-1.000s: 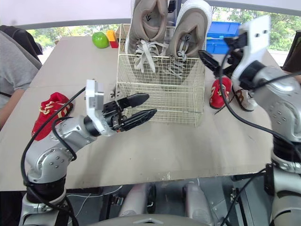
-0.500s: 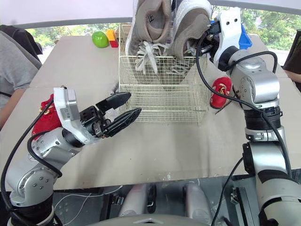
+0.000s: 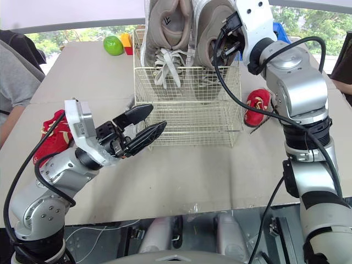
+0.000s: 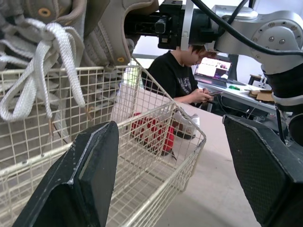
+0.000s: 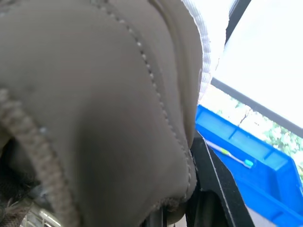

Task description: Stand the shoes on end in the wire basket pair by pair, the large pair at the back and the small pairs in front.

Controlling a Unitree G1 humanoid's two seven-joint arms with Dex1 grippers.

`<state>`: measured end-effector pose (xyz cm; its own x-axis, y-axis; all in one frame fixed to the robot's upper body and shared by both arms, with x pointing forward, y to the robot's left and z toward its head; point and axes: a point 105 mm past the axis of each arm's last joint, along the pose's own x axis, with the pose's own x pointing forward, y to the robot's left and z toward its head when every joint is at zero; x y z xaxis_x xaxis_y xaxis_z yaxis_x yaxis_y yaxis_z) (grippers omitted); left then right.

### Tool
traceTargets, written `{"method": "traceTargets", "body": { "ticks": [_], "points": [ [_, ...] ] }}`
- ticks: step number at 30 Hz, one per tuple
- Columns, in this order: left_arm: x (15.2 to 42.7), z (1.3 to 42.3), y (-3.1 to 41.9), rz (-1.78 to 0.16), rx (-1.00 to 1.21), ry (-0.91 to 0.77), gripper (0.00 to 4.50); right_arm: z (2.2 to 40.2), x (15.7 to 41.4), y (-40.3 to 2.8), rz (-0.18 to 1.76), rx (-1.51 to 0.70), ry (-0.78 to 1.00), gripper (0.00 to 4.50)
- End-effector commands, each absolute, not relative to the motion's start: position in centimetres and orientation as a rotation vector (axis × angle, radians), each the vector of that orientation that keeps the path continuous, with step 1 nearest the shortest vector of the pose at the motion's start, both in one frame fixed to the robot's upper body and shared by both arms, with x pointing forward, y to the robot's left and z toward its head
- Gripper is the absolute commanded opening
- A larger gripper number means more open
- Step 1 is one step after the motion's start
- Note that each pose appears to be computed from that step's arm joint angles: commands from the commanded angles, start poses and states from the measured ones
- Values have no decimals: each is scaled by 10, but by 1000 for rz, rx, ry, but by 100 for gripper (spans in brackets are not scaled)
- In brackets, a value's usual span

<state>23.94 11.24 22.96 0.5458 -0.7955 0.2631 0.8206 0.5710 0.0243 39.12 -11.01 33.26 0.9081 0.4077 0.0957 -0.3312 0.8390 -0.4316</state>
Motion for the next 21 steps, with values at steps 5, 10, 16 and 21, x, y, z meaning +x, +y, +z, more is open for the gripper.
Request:
{"method": "traceTargets", "body": {
  "ticks": [5,10,16,21],
  "points": [
    [236,233,107,-1000,-116,-285,382,339,383,-113,442,-395,-175,127],
    [236,228,107,-1026,-140,-256,382,345,365,-143,439,-363,-193,354],
    [229,222,100,-1111,-174,-204,382,342,334,-177,453,-347,-173,382],
    [223,222,93,-1187,-190,-176,382,316,309,-224,397,-284,-45,382]
  ]
}}
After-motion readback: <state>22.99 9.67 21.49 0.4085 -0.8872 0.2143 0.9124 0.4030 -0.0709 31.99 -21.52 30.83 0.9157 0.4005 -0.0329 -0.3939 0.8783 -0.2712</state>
